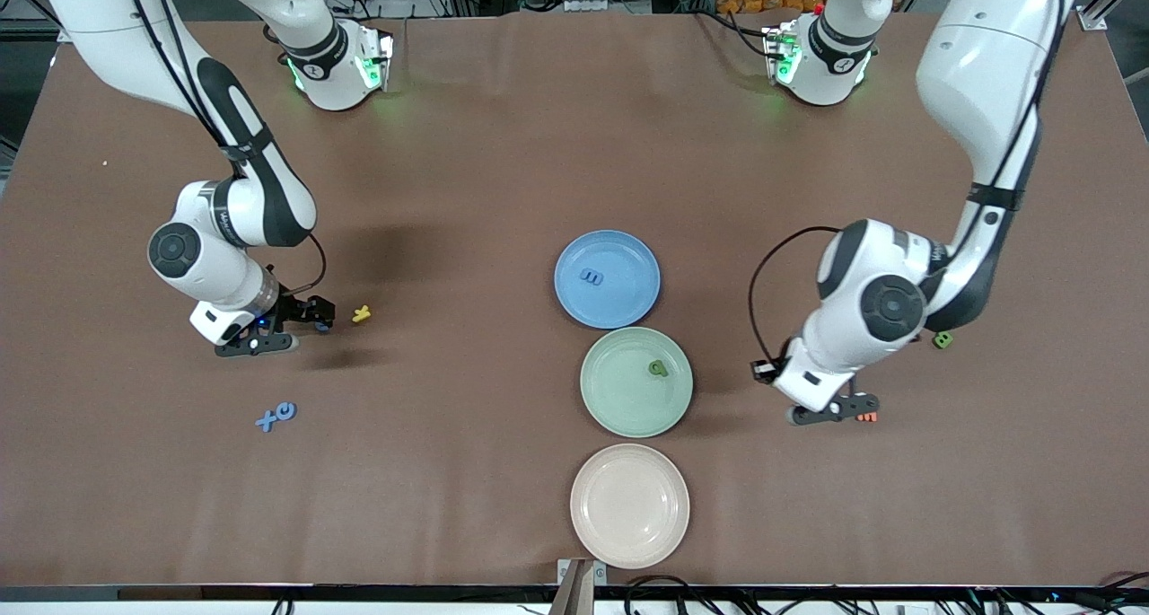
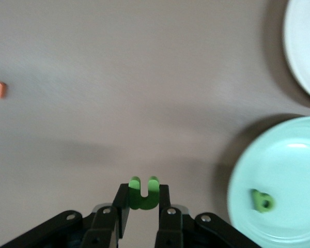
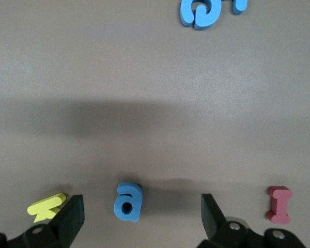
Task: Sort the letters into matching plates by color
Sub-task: 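Carry the green u to the green plate while the right gripper reaches blue a, then release the u on the green plate while the right gripper grasps blue a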
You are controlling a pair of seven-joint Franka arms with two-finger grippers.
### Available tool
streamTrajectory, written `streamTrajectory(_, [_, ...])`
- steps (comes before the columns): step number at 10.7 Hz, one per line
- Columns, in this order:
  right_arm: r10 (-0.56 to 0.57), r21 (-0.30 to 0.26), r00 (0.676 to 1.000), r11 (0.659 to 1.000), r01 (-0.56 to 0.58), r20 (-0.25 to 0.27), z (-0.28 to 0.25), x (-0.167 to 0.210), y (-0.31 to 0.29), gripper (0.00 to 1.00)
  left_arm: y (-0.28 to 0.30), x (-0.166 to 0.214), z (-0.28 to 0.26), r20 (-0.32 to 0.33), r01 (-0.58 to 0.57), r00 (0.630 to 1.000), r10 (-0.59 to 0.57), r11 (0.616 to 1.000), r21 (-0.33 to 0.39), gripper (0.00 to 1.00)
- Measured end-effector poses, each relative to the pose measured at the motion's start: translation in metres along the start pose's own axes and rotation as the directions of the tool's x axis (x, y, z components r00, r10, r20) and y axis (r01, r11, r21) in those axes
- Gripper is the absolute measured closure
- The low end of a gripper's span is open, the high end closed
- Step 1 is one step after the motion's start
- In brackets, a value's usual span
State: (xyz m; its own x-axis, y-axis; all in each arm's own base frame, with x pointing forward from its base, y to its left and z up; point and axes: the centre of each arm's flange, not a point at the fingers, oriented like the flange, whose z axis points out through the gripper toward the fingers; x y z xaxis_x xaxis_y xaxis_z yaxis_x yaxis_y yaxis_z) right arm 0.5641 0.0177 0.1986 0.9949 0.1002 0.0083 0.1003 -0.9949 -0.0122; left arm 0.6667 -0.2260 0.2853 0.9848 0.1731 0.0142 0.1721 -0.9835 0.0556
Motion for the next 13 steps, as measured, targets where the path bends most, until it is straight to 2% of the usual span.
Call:
streamTrajectory(5, [0.023, 0.002, 1.000, 1.000, -0.023, -0.003, 0.014, -0.014, -0.005, 0.00, 0.102, -0.050, 0.016, 0.012, 0.122, 0.993, -0.122, 0.992, -0.016, 0.74])
streamTrajectory(9, [0.019, 0.003, 1.000, 1.000, -0.019, 0.004, 0.025, -0.022, -0.009, 0.03, 0.142, -0.078, 0.061, 0.038, 0.154, 0.987, -0.155, 0.988, 0.017, 0.74])
streamTrajectory(10, [0.017, 0.004, 1.000, 1.000, -0.017, 0.006, 0.026, -0.023, -0.011, 0.13, 0.146, -0.080, 0.069, 0.029, 0.151, 0.988, -0.152, 0.988, 0.028, 0.74])
streamTrajectory(12, [0.013, 0.004, 1.000, 1.000, -0.013, 0.012, 0.029, -0.024, -0.013, 0.25, 0.149, -0.080, 0.073, 0.013, 0.147, 0.989, -0.147, 0.989, 0.028, 0.70])
streamTrajectory(13, [0.014, 0.004, 1.000, 1.000, -0.014, 0.010, 0.028, -0.024, -0.013, 0.34, 0.149, -0.078, 0.071, 0.005, 0.149, 0.989, -0.149, 0.989, 0.020, 0.58])
